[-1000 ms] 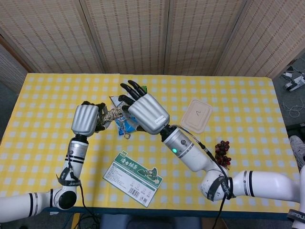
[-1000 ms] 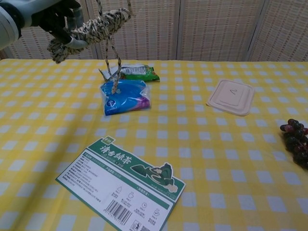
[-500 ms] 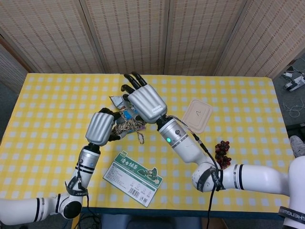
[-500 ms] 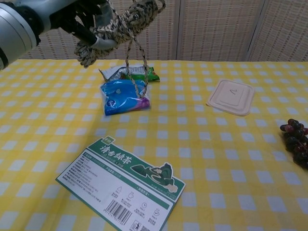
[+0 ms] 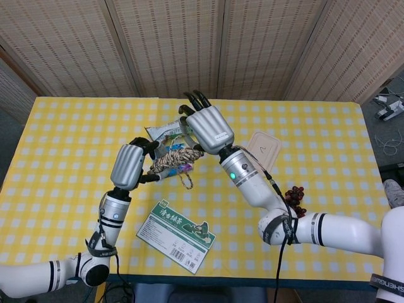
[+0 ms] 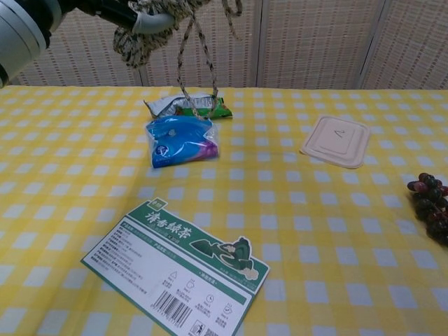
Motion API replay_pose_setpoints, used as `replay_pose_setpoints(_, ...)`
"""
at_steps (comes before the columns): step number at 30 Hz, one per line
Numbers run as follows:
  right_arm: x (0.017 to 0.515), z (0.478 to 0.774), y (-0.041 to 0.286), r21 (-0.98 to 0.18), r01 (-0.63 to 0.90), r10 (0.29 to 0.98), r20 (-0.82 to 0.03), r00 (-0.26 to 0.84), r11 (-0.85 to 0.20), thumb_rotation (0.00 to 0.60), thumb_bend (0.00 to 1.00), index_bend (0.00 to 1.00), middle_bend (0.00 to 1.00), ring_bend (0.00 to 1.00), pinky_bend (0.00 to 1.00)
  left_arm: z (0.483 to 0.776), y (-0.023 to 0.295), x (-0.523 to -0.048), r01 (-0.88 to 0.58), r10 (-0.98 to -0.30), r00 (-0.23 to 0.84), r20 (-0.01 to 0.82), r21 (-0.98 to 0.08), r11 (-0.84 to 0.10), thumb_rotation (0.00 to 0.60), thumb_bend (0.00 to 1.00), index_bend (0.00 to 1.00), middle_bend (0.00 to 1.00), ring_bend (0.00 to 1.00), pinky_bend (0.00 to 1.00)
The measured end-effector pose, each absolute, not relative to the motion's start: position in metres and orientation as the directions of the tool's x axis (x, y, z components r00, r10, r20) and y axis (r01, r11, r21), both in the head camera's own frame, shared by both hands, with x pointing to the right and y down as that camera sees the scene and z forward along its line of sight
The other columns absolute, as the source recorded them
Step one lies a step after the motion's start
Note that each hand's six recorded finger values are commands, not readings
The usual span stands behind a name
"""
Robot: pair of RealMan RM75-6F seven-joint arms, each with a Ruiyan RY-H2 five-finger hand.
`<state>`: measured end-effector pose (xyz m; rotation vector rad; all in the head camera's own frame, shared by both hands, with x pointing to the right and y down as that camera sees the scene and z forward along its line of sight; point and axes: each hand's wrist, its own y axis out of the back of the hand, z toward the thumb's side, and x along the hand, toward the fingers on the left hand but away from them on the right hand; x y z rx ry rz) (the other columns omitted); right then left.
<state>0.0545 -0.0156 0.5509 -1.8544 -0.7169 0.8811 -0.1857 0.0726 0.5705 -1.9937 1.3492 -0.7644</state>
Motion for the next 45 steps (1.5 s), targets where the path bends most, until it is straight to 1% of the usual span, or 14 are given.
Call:
replay_pose_setpoints(6,0.069,0.562,-0.021,-0.897,0.137,0.79,-0.287,0.541,-0.42,0.6,0.44,0.6,0.28,0.05,0.0,0.566,0.064,-0.206,-0.66,-0.959,0.264,0.107,-0.705,-0.261,0.6,0.31,0.72,0.8,0.59,0.37)
replay_pose_setpoints(11,0.078,0.576,-0.022,-0.892,0.129,0.792,-0.31,0.525,-0.434,0.6,0.44,0.6,0.28,0.05,0.0,0.561,0.056,-0.219,-0.708,-0.969,0.224,0.107,-0.665,-0.237,0.6,0.31,0.72,0.8,0.59,0.37)
replay_pose_setpoints(18,0.078,0.595,-0.012,-0.889,0.08,0.77,-0.342,0.539,-0.452,0.6,0.44,0.6,0.28,0.05,0.0,0.552,0.049,-0.226,-0.769,-0.974,0.189,0.124,-0.598,-0.226,0.6,0.31,0.72,0.8,0.59,0.37)
replay_pose_setpoints(25,0.077,0.61,0.003,-0.884,0.032,0.741,-0.371,0.56,-0.467,0.6,0.44,0.6,0.28,0.05,0.0,0.547,0.04,-0.236,-0.797,-0.98,0.145,0.134,-0.572,-0.197,0.6,0.31,0.72,0.8,0.59,0.37)
replay_pose_setpoints(37,0.088,0.631,0.022,-0.874,-0.049,0.706,-0.421,0.569,-0.483,0.6,0.44,0.6,0.28,0.05,0.0,0.541,0.021,-0.257,-0.825,-0.986,0.057,0.155,-0.548,-0.134,0.6,0.31,0.72,0.8,0.59,0.37)
replay_pose_setpoints(45,0.092,0.64,0.039,-0.865,-0.108,0.669,-0.452,0.59,-0.489,0.6,0.44,0.6,0.28,0.05,0.0,0.54,0.009,-0.272,-0.793,-0.988,-0.006,0.154,-0.602,-0.089,0.6,0.31,0.72,0.8,0.59,0.37)
